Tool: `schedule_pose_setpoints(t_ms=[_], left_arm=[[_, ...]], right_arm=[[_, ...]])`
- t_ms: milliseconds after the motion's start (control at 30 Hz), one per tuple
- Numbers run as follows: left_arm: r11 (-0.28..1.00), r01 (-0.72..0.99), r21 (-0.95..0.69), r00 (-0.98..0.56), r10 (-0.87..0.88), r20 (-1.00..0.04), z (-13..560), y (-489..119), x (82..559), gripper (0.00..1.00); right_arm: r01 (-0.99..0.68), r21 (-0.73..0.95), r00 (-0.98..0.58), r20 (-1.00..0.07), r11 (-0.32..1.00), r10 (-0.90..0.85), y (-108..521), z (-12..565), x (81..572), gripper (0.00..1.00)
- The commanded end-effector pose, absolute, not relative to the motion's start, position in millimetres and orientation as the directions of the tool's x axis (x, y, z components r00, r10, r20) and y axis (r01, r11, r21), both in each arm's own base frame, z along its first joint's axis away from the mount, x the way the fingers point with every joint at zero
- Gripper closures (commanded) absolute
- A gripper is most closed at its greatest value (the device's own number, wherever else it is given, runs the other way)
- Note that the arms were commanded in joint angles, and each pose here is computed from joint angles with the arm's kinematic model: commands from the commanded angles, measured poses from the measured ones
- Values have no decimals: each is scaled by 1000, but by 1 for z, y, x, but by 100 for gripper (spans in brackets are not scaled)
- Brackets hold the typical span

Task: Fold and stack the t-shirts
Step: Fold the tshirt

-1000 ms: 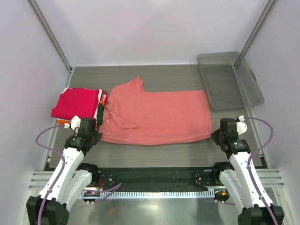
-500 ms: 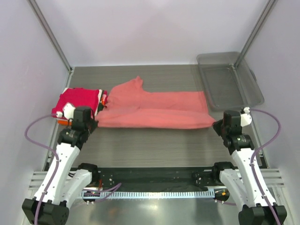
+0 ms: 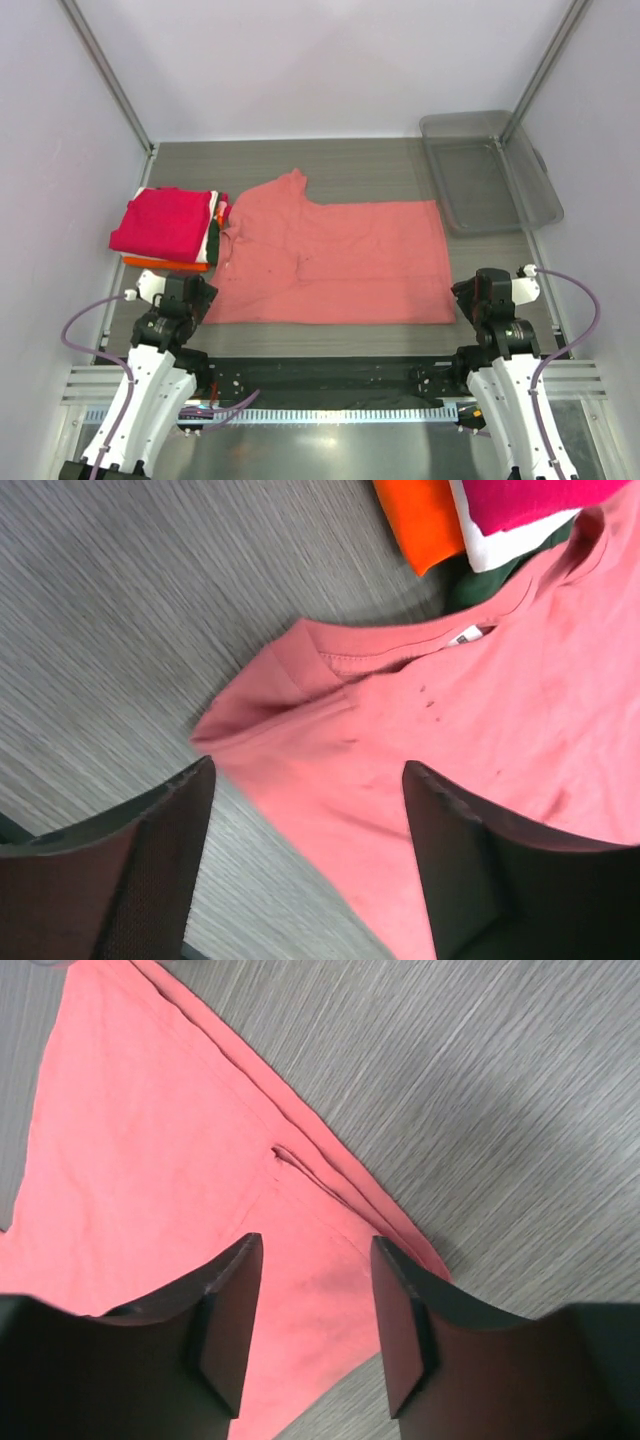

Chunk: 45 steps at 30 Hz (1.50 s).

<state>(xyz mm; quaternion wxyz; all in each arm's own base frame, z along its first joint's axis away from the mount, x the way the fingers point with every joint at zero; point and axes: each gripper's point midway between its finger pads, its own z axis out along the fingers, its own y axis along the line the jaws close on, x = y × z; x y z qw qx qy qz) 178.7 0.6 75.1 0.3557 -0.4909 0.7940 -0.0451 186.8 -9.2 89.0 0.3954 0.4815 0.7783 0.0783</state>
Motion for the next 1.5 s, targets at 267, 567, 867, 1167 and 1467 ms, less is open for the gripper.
schedule_pose_setpoints(t_ms=[267,567,867,1167,1467], left_arm=[[723,-470,-506,-339,-678,-652,176,-24,241,2],[812,-154,-563,-515,-552,-656,211,-98,358,0],[887,-203,-414,-632,-442,-636,170,-109,468,9],[915,-122,-386,-731,-345,-588,111,-139,556,14],[932,-186,-311,-756,-338,-560,63,-131,581,13]], right_arm=[[473,457,-350,-687,753,636,1,162,244,48],[229,348,-496,-762,909,417,34,199,326,48],[166,271,-575,-754,948,316,74,174,389,53],[119,283,-536,-789,952,301,88,179,407,55],[75,329,-541,-779,941,316,99,178,405,54]])
